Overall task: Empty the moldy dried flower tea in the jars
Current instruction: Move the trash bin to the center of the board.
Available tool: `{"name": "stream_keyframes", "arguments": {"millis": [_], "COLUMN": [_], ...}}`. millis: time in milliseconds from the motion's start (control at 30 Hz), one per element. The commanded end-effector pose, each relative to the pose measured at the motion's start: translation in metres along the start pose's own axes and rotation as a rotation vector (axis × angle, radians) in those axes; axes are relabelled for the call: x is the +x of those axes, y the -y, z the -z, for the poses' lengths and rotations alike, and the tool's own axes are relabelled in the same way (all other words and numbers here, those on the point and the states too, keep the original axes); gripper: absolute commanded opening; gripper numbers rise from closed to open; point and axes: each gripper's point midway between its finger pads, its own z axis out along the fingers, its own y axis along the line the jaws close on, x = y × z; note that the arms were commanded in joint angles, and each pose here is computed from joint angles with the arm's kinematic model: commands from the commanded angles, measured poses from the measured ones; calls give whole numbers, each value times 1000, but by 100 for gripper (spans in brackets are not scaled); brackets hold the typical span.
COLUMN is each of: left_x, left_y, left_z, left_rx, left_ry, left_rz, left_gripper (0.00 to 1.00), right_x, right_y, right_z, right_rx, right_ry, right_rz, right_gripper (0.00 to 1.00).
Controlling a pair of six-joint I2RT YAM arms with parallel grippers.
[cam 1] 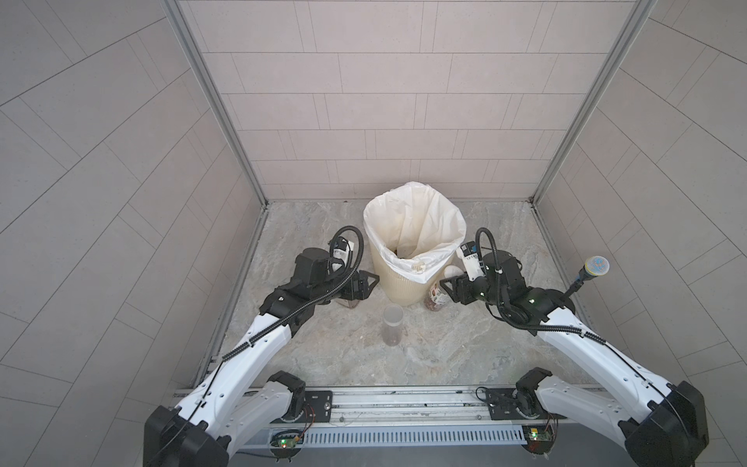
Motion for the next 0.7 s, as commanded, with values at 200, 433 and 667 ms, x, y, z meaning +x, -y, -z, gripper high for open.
{"name": "stream_keyframes", "arguments": {"millis": [200, 433, 667], "left_x": [-6, -6, -3], "left_y": [45, 54, 75], "left_z": [-4, -14, -13], "left_rx": [144, 165, 204], "left_ry": [7, -2, 0], "left_rz": [-111, -131, -246], "left_gripper": [92, 92, 92], "right_x": [-43, -60, -64], "right_y": [-18, -9, -9], "right_z": [-11, -22, -16], "right_rx": [-105, -83, -114], "right_ry": [130, 179, 175], "right_rz": [-52, -64, -86], "right_gripper": [39, 39, 39]}}
